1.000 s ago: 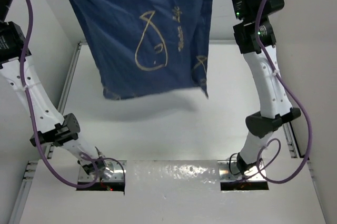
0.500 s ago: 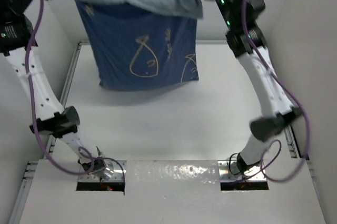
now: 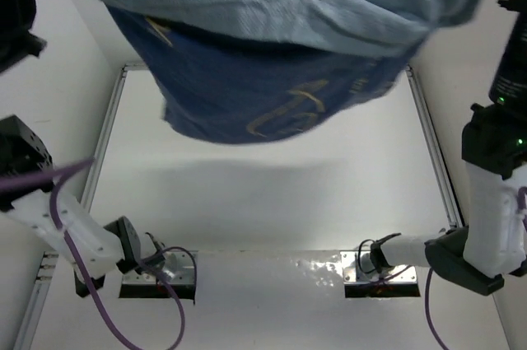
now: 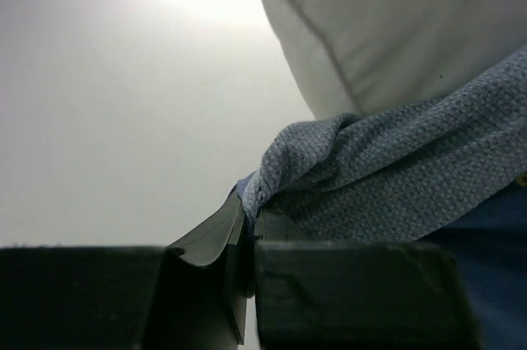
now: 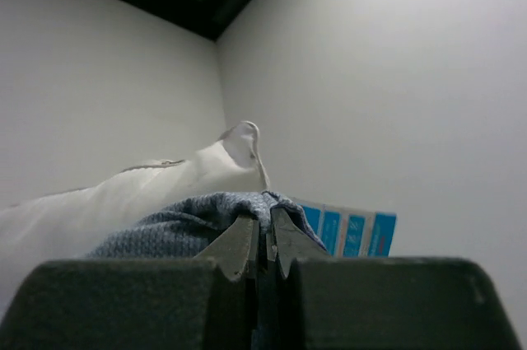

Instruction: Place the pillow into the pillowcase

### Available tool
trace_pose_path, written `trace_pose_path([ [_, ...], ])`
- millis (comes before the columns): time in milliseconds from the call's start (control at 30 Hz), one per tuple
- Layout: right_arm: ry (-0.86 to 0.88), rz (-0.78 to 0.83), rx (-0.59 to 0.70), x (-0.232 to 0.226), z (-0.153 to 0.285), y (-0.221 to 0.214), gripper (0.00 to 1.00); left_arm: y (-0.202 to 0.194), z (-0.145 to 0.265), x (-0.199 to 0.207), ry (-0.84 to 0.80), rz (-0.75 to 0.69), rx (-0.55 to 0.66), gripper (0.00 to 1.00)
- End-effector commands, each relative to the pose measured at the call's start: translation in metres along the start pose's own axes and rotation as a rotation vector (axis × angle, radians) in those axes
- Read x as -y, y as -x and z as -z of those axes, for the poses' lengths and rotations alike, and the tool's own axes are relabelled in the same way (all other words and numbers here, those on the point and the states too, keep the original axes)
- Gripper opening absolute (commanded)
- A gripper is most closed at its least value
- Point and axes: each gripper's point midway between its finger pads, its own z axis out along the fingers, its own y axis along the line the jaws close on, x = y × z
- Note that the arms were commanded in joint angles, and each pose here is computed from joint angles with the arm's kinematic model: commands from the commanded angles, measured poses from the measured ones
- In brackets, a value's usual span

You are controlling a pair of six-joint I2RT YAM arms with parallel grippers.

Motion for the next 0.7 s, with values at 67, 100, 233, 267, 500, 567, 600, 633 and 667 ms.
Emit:
trace_pose_path([
  [67,-0.206,-0.023,-0.188,0.075,0.011,-0.115,0.0,-0.154,0.037,-0.068,0.199,0.289,-0.285,0.0],
  [100,-0.235,-0.019,-0.221,0.085,0.017,-0.13,0.0,-0.178,0.048,-0.073,0.235,0.328,-0.353,0.0],
  [233,-0.281,-0.015,-0.327,0.107,0.03,-0.179,0.0,-0.251,0.087,-0.086,0.336,0.44,-0.543,0.0],
  [267,-0.286,-0.019,-0.335,0.109,0.03,-0.183,0.0,-0.272,0.099,-0.087,0.361,0.481,-0.597,0.0],
  [500,-0.289,-0.046,-0.341,0.123,0.006,-0.217,0.0,-0.327,0.123,-0.096,0.425,0.562,-0.717,0.0],
  [567,-0.256,-0.052,-0.263,0.117,-0.015,-0.203,0.0,-0.328,0.116,-0.107,0.443,0.559,-0.695,0.0],
  [600,-0.246,-0.045,-0.224,0.115,-0.021,-0.193,0.0,-0.305,0.1,-0.113,0.429,0.507,-0.639,0.0],
  [633,-0.235,-0.037,-0.187,0.111,-0.025,-0.181,0.0,-0.298,0.094,-0.115,0.424,0.49,-0.612,0.0],
  [667,-0.236,0.024,-0.145,0.116,-0.025,-0.175,0.0,-0.272,0.077,-0.115,0.387,0.433,-0.534,0.0],
])
